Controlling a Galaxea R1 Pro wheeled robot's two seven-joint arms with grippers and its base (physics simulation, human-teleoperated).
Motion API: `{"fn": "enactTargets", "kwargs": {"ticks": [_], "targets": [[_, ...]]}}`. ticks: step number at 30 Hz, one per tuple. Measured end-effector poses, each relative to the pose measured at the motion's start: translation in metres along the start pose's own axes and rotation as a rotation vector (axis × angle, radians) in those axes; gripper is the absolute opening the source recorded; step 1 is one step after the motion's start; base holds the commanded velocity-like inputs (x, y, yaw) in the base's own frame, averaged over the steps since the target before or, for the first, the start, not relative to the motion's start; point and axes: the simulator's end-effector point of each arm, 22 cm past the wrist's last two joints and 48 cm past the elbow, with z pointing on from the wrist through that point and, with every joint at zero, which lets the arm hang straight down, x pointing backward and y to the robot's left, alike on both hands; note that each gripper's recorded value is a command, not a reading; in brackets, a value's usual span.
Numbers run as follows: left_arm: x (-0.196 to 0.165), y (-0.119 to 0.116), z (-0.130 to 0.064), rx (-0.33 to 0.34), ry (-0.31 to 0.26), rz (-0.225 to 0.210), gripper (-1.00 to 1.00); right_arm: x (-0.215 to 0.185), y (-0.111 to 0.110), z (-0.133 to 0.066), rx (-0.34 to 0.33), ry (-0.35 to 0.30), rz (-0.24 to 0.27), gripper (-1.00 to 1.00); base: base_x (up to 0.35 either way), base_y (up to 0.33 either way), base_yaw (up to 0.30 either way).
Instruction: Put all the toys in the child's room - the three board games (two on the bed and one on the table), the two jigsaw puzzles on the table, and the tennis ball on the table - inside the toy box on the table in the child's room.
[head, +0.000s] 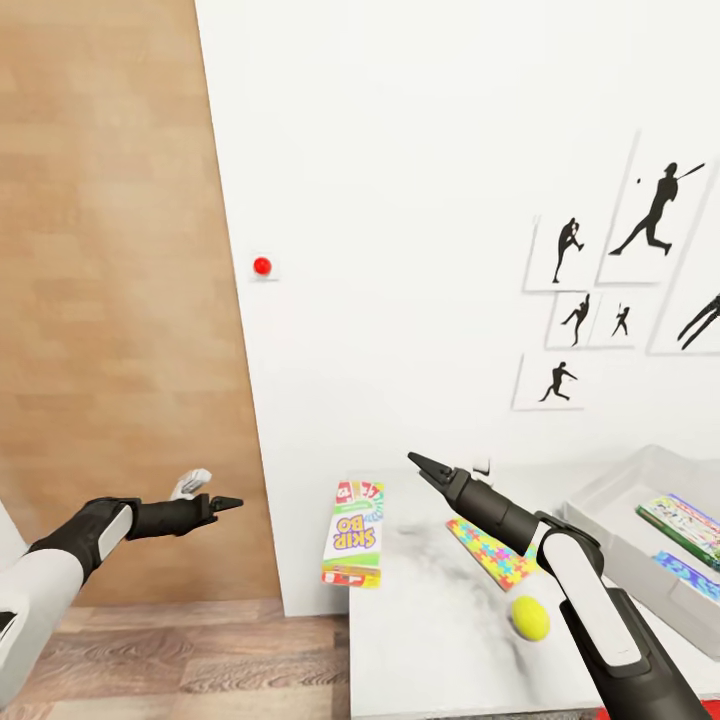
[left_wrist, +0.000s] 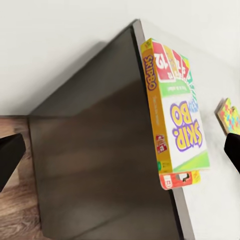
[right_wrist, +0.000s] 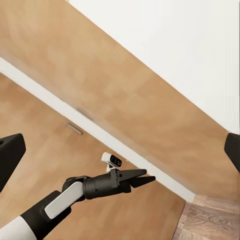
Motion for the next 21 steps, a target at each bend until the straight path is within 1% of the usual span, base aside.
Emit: {"fn": "enactTargets", "kwargs": {"ticks": [11, 17, 19, 21], "targets": [[0.002, 0.006, 0.005, 0.004, -0.009, 0.006, 1.00, 0.006, -0.008, -0.002, -0.004, -0.003, -0.006, 1.00, 0.000, 0.000, -0.227], [0.000, 0.003, 0.002, 0.006, -0.014, 0.008, 1.00, 0.005, -0.006, -0.002, -0.005, -0.006, -0.009, 1.00, 0.000, 0.000, -0.231], [-0.001, 0.001, 0.001, 0.016, -0.016, 0.009, 1.00, 0.005, -0.005, -0.002, -0.006, -0.006, -0.010, 1.00, 0.000, 0.000, -0.228], [-0.001, -0.007, 0.000, 0.049, -0.017, 0.011, 1.00, 0.005, -0.004, -0.002, -0.008, -0.007, -0.012, 1.00, 0.000, 0.000, -0.213]]}}
